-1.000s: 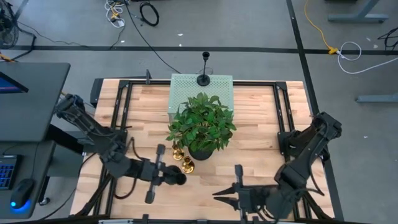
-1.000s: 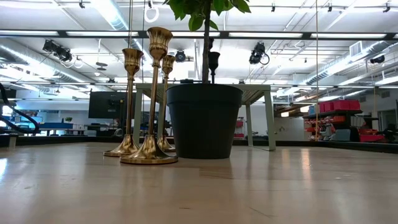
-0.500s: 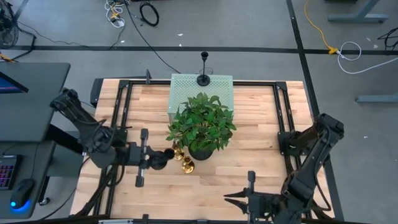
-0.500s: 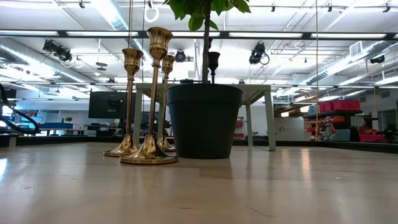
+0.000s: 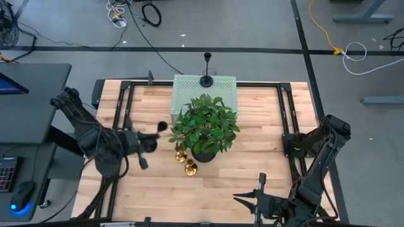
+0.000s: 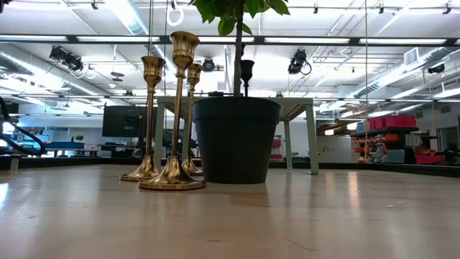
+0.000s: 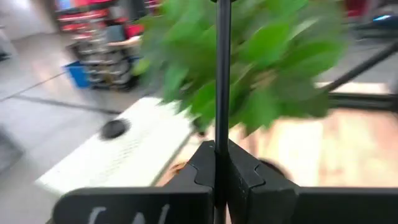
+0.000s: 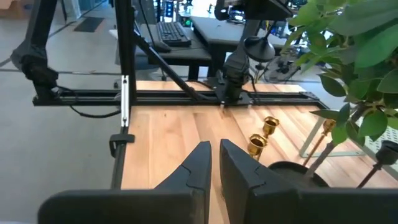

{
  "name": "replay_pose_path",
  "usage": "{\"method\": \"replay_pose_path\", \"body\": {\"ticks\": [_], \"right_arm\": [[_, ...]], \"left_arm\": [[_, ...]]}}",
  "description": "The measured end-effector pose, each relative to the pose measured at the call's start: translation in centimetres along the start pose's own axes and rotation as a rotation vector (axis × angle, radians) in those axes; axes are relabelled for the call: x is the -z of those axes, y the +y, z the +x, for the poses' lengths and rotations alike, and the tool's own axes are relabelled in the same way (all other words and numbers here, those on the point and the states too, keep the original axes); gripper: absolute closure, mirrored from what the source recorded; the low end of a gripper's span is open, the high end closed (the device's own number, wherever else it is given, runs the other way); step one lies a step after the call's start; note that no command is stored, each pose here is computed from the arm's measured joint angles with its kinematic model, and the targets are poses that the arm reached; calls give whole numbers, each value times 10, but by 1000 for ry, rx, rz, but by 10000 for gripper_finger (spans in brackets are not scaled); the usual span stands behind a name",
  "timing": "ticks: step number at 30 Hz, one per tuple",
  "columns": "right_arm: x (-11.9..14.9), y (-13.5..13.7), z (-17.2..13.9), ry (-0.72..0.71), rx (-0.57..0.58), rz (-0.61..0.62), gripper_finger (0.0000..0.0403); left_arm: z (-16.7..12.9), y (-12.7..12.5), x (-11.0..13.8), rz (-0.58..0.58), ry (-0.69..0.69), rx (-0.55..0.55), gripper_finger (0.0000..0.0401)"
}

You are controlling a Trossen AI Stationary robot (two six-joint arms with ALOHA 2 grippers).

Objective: Pick & Place candle stick holders
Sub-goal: Put the bottom black candle holder on the shelf

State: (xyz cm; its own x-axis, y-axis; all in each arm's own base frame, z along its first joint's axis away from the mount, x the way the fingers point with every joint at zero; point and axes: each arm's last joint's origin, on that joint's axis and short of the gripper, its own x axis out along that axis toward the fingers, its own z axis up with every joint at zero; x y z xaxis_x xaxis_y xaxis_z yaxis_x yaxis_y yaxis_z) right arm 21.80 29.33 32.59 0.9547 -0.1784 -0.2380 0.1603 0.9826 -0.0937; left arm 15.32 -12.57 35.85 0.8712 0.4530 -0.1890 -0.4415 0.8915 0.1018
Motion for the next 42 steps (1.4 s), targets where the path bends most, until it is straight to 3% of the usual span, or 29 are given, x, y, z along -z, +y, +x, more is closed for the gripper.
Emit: {"method": "replay_pose_path", "body": {"ticks": [7,21,34,42], "right_arm": [[2,-3,0,-6,48,-36,369],[7,-32,23,94,157,-90,369],[9,-51,43,170,214,-160,369],[7,-63,59,202,247,-194,369]], "left_arm": [[-14,32,28,-24,-93,-180,391],[-5,72,108,-137,-138,-228,391],[-12,97,106,-152,-181,-245,391],[-13,100,105,-146,-181,-245,391]]}}
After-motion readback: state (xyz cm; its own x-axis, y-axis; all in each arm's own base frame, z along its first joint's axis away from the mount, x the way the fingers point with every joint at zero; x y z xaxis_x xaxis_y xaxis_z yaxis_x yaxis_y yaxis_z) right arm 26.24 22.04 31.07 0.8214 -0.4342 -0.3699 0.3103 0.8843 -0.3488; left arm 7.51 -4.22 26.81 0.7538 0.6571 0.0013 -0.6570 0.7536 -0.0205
